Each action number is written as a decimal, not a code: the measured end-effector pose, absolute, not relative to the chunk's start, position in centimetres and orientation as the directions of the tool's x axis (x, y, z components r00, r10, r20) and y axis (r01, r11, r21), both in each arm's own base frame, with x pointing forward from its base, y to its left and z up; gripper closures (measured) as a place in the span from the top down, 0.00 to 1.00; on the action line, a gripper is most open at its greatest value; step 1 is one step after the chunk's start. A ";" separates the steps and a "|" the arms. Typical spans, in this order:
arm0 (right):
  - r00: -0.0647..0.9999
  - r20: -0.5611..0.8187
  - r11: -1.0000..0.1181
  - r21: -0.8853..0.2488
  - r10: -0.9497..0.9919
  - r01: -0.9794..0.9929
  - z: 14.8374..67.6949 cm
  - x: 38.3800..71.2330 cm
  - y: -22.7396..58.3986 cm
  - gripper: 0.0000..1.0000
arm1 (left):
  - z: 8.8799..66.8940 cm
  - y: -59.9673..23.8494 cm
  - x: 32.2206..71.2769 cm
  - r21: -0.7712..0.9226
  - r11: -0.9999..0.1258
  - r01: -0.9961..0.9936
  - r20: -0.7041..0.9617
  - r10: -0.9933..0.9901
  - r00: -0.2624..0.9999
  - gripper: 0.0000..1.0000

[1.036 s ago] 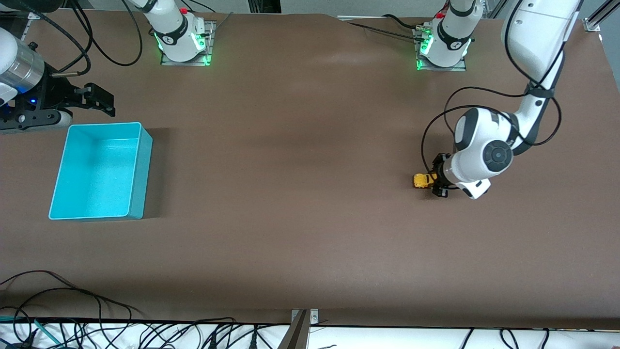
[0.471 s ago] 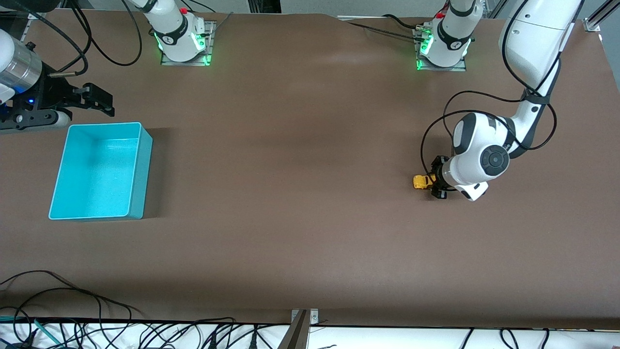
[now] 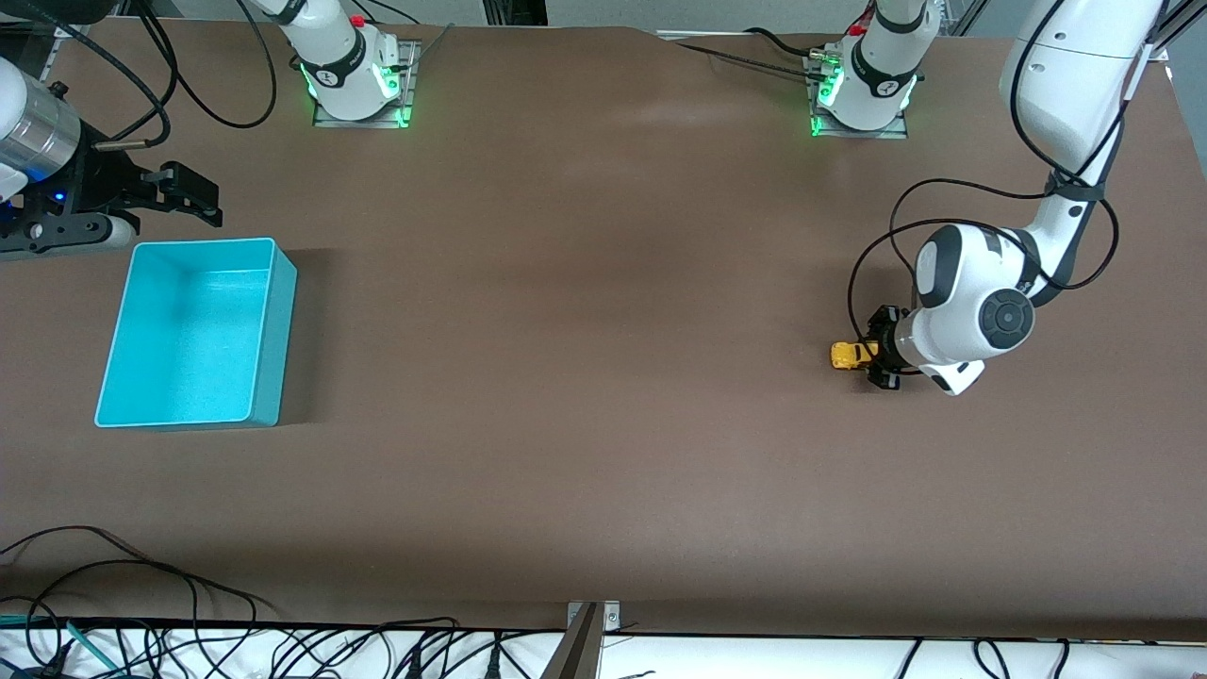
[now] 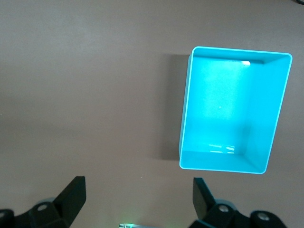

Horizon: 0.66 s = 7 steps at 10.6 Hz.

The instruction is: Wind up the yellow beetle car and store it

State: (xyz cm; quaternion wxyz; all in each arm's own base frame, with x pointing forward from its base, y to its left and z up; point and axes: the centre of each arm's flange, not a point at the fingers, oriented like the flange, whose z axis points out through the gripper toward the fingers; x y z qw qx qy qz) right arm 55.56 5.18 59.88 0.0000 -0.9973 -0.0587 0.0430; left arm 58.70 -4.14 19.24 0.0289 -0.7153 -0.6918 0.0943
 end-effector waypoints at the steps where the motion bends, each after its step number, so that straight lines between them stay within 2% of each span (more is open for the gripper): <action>1: 0.989 -0.086 -0.993 -0.005 0.117 0.117 59.9 55.6 5.2 1.00 | 19.2 -3.6 58.7 -0.173 -0.042 0.984 -0.089 0.996 0.027 0.43; 7: 0.989 -0.086 -0.993 -0.005 0.117 0.117 59.9 55.6 5.2 1.00 | 19.2 1.3 58.8 -0.173 -0.053 0.983 -0.021 0.999 0.050 0.43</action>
